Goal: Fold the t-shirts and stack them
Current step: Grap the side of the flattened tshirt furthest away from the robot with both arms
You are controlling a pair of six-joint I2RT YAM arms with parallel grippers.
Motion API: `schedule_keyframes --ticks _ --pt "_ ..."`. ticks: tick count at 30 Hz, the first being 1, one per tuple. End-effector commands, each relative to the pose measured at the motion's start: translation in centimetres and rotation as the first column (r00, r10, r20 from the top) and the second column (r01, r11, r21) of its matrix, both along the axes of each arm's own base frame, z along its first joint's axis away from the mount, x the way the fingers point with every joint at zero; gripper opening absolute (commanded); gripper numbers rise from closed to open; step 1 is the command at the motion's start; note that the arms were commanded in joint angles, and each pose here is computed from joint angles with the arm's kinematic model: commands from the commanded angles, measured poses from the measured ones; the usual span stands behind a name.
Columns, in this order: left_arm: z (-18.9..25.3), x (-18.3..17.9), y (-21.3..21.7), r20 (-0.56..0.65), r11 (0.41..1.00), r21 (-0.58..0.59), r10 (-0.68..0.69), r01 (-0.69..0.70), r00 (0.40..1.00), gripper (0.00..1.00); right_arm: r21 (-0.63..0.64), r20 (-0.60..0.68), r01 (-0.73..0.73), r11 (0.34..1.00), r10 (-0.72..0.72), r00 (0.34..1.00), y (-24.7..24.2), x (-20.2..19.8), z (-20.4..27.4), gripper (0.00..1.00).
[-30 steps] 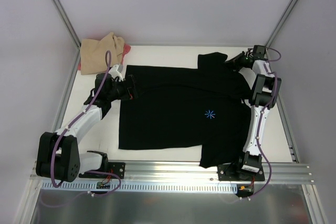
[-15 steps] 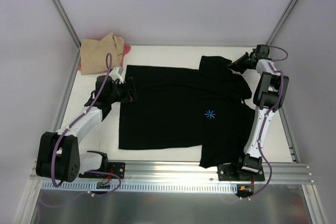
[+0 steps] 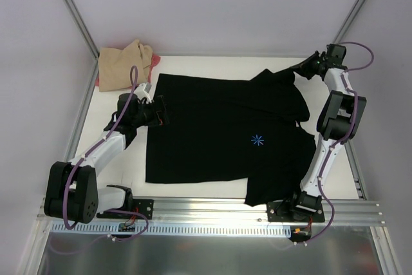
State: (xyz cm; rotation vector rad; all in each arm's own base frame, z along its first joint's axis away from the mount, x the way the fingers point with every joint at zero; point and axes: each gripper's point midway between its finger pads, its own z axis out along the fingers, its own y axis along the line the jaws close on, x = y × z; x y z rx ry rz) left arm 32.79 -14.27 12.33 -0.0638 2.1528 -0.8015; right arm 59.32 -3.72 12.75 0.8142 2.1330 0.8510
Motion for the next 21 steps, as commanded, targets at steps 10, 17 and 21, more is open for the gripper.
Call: schedule_keyframes --ticks 10,17,21 --pt "1.6 0.1 -0.7 0.058 0.999 -0.026 -0.017 0.018 0.998 0.92 0.025 -0.019 -0.057 0.998 0.057 0.998 2.1 -5.1 1.0 0.00" --pt "1.8 -0.7 -0.3 0.064 1.000 -0.020 -0.009 0.011 0.998 0.92 0.015 -0.023 -0.052 0.999 0.052 0.998 1.8 -4.4 1.2 0.00" --pt "1.9 -0.9 -0.4 0.067 1.000 -0.023 -0.011 0.012 0.998 0.92 0.013 -0.023 -0.054 0.998 0.055 0.998 1.5 -2.4 1.6 0.00"
